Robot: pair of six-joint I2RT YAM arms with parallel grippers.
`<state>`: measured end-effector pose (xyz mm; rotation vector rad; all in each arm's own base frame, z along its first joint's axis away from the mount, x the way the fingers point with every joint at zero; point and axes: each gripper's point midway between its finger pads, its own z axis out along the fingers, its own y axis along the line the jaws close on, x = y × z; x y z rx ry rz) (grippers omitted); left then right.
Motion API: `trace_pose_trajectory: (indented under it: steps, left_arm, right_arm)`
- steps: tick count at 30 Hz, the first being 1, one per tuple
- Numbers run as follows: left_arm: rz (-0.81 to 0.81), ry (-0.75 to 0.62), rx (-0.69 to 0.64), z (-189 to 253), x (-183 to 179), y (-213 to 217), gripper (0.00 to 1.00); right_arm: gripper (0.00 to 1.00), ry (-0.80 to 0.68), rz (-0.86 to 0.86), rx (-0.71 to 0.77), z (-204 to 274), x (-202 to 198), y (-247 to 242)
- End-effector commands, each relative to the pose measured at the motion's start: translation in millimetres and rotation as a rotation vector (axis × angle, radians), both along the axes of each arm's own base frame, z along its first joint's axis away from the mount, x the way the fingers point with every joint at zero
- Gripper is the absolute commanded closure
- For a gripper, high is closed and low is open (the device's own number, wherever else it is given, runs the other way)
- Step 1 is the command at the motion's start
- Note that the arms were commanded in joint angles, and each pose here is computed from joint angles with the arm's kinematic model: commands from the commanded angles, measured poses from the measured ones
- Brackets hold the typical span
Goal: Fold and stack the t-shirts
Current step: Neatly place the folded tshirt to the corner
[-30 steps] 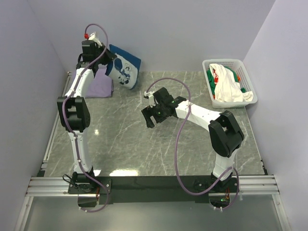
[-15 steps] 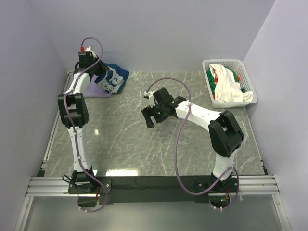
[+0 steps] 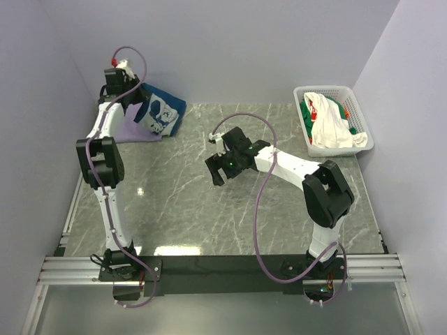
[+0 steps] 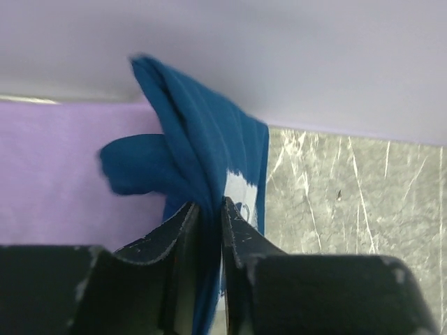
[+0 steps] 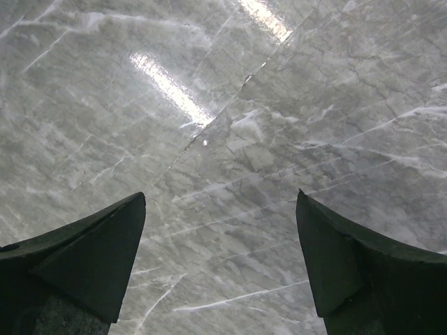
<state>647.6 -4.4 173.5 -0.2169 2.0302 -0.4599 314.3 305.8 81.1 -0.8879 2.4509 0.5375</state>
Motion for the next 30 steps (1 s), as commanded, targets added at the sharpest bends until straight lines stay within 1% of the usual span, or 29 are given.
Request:
trace_pose_trajectory:
  steps: [1,6,9,11,13,14,15,16,17,20,24,30]
  left_arm:
    - [0.021,-0.152,0.009,76.1,-5.6,26.0,0.77]
    - [0.031,-0.153,0.008,78.2,-4.7,42.2,0.76]
    - [0.03,-0.126,-0.007,64.7,-3.7,48.2,0.78]
    - [0.022,-0.104,-0.021,52.5,-3.2,50.2,0.73]
    - [-0.005,-0.105,-0.038,47.6,-3.5,48.1,0.53]
    - [-0.006,-0.112,-0.045,43.0,-3.4,53.5,0.42]
    - [-0.031,-0.11,-0.054,40.6,-3.8,52.0,0.26]
    - [-0.04,-0.088,-0.065,27.2,-2.0,53.9,0.24]
    - [-0.041,-0.084,-0.07,28.2,-1.3,59.3,0.2]
    - [-0.032,-0.052,-0.088,8.4,1.7,70.0,0.2]
    - [-0.021,-0.017,-0.094,-15.7,0.4,82.9,0.24]
    - [-0.014,0.031,-0.103,-50.3,-1.9,96.3,0.25]
  right_arm:
    - [0.06,-0.027,0.023,0.023,14.1,2.4,12.3]
    - [0.06,-0.025,0.026,0.02,12.0,2.2,12.9]
    - [0.06,-0.017,0.027,0.018,9.8,1.2,14.4]
    - [0.06,-0.016,0.029,0.017,9.5,1.1,14.5]
    - [0.06,-0.017,0.033,0.014,9.3,0.6,14.5]
    - [0.06,-0.015,0.033,0.014,8.8,-0.2,14.8]
    - [0.06,-0.015,0.031,0.014,8.4,0.2,14.2]
    - [0.06,-0.014,0.03,0.013,7.8,0.3,13.5]
    - [0.06,-0.014,0.031,0.013,7.9,-0.4,13.7]
    - [0.06,-0.012,0.031,0.011,6.7,-0.8,13.4]
    - [0.06,-0.01,0.032,0.01,6.1,-1.3,13.9]
    - [0.06,-0.006,0.031,0.008,4.4,-1.7,13.0]
